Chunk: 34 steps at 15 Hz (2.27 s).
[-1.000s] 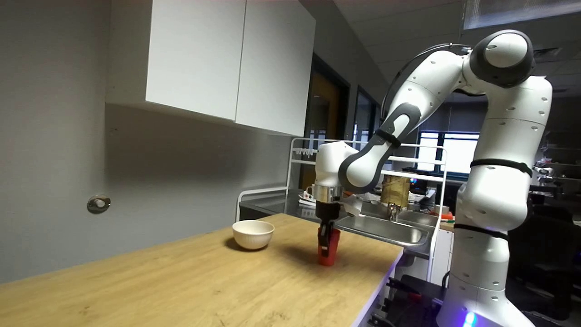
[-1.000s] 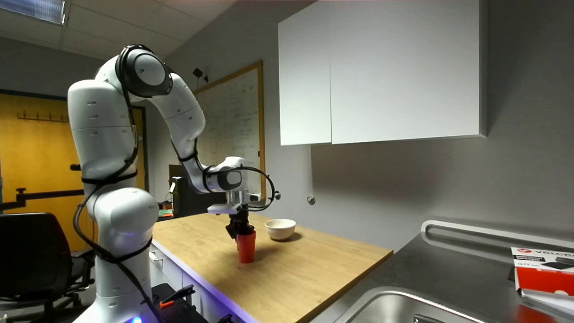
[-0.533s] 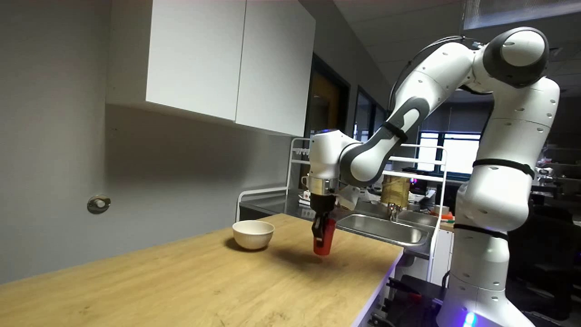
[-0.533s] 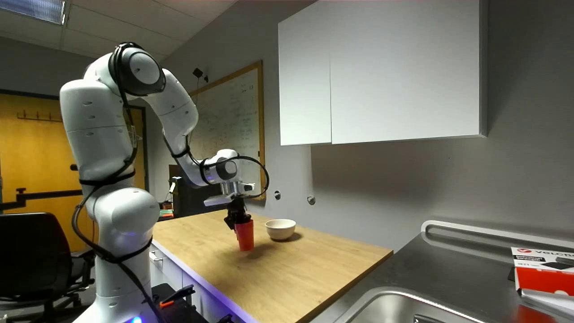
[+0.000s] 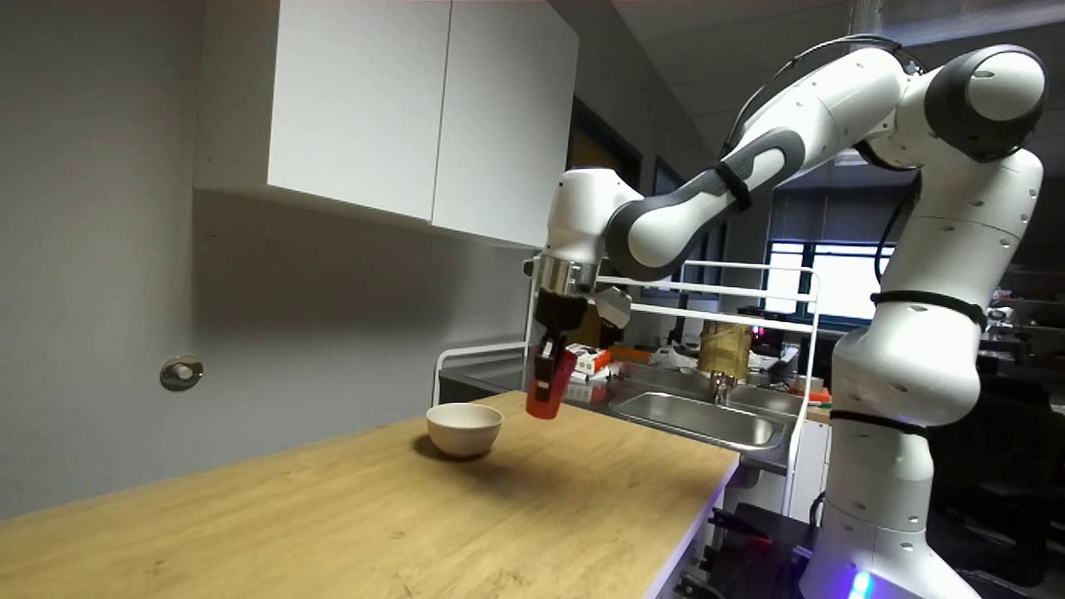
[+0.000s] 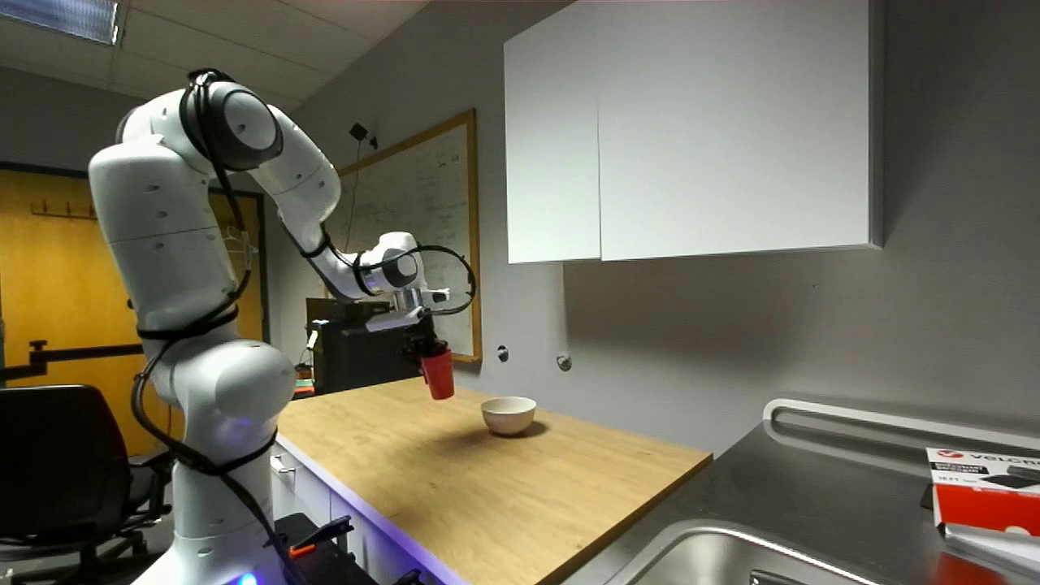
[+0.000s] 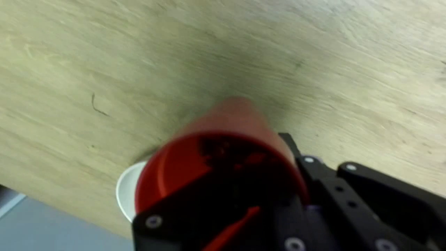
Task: Pick up the red cup from the table and pour its contents in the white bowl.
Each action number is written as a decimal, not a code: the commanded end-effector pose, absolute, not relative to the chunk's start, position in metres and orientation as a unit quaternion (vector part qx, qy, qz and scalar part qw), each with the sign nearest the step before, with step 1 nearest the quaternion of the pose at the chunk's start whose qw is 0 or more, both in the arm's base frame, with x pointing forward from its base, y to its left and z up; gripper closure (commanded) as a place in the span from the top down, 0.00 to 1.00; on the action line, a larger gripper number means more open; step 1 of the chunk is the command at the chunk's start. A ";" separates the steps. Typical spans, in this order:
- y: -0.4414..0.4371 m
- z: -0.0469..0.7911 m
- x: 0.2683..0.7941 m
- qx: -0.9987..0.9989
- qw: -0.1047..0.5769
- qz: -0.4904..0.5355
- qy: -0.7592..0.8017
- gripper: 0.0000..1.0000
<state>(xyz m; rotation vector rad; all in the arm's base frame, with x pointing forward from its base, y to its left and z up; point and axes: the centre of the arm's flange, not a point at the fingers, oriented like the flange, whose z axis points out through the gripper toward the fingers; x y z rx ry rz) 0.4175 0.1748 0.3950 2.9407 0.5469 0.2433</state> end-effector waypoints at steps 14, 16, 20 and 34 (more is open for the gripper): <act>0.119 0.417 0.603 0.902 -0.225 0.061 0.363 0.03; 0.105 0.411 0.611 0.893 -0.263 0.061 0.361 0.03; 0.074 0.393 0.623 0.873 -0.341 0.064 0.343 0.03; 0.045 0.298 0.650 0.804 -0.529 0.041 0.267 0.04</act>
